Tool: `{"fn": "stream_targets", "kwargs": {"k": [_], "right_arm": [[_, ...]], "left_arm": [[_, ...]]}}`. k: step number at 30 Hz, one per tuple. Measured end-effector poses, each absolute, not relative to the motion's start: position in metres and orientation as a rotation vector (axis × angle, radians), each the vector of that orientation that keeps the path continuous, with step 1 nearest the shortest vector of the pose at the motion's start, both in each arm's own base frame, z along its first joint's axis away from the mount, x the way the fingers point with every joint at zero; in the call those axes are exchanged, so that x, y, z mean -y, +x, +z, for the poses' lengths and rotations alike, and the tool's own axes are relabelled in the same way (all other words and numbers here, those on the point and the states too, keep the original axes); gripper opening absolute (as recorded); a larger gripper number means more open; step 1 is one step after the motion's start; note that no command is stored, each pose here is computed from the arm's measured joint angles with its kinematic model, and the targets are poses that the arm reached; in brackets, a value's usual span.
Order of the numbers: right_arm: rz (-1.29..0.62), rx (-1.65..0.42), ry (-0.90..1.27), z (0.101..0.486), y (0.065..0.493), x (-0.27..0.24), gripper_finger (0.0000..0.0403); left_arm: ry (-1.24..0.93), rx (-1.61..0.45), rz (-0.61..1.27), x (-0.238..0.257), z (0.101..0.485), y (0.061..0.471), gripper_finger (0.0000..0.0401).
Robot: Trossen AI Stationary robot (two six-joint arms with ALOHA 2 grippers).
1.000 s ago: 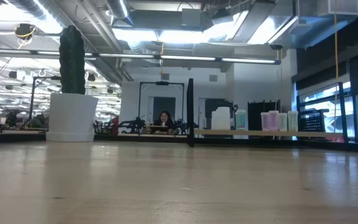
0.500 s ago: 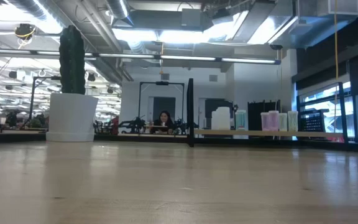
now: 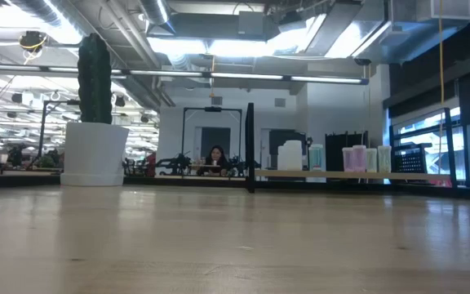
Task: Pick and place medicine bottles onto shelf by color
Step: Put the yellow pill bottle on the shelf aligned with the other yellow pill bottles
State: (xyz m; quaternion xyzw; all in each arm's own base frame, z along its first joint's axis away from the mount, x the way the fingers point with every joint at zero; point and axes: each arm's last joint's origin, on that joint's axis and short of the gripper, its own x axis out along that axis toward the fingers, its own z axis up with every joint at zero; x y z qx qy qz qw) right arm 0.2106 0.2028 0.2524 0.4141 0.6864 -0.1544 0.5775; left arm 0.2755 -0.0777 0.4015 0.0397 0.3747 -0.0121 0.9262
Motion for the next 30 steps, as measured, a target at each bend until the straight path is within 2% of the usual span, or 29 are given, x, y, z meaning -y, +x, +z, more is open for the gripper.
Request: {"fn": "stream_targets", "kwargs": {"k": [6,13,19,30], "right_arm": [[-0.331,-1.57,0.984,0.277,0.212,-0.183,0.0132],[-0.437,-1.633,0.896,0.295,0.216,-0.147,0.0132],[-0.388,-1.679,0.924,0.31,0.23,-0.11,0.0132],[-0.248,-1.855,0.937,0.277,0.244,-0.062,0.0132]], "left_arm": [[0.082,-0.768,-0.025,0.078,0.402,0.275,0.0202],[0.082,-0.768,-0.025,0.078,0.402,0.275,0.0202],[0.082,-0.768,-0.025,0.078,0.402,0.275,0.0202],[0.082,-0.768,-0.025,0.078,0.402,0.275,0.0202]]}}
